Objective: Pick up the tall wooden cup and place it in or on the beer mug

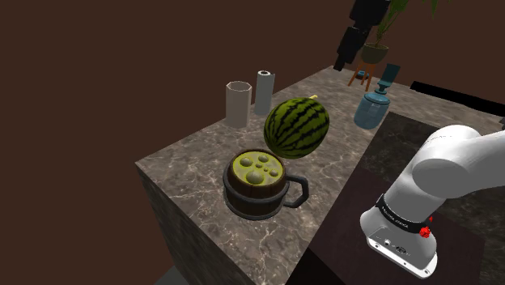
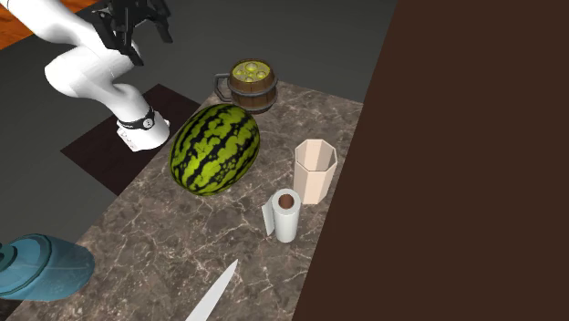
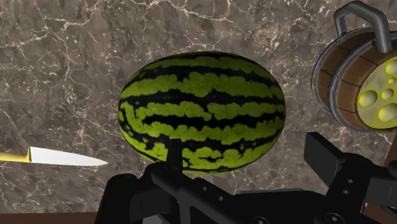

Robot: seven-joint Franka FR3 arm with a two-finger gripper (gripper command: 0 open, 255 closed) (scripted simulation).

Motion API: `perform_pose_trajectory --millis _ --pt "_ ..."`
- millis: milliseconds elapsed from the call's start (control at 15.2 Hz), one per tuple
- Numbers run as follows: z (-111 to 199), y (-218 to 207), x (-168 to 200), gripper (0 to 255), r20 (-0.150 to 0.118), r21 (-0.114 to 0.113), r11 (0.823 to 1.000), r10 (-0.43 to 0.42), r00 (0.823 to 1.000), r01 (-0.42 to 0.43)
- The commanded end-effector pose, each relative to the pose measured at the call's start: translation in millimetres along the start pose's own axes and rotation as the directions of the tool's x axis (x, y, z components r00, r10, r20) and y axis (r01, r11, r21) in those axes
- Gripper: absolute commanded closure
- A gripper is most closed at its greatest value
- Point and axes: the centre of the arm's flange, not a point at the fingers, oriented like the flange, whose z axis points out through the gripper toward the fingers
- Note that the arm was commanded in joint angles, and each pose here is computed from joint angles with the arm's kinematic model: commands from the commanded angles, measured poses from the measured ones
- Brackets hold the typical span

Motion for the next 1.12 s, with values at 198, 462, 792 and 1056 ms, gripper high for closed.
perform_pose_trajectory --millis 198,462,792,1056 --pt "19.8 -5.4 34.2 0 0.002 0.0 1.0 0.004 1.0 -0.004" --pt "46.2 -12.4 79.8 0 0.005 0.001 1.0 0.01 1.0 -0.01" --pt "79.4 -20.8 136.8 0 0.009 0.001 1.0 0.017 1.0 -0.017" --pt "106.2 -27.3 182.3 0 0.012 0.002 1.0 0.023 1.0 -0.023"
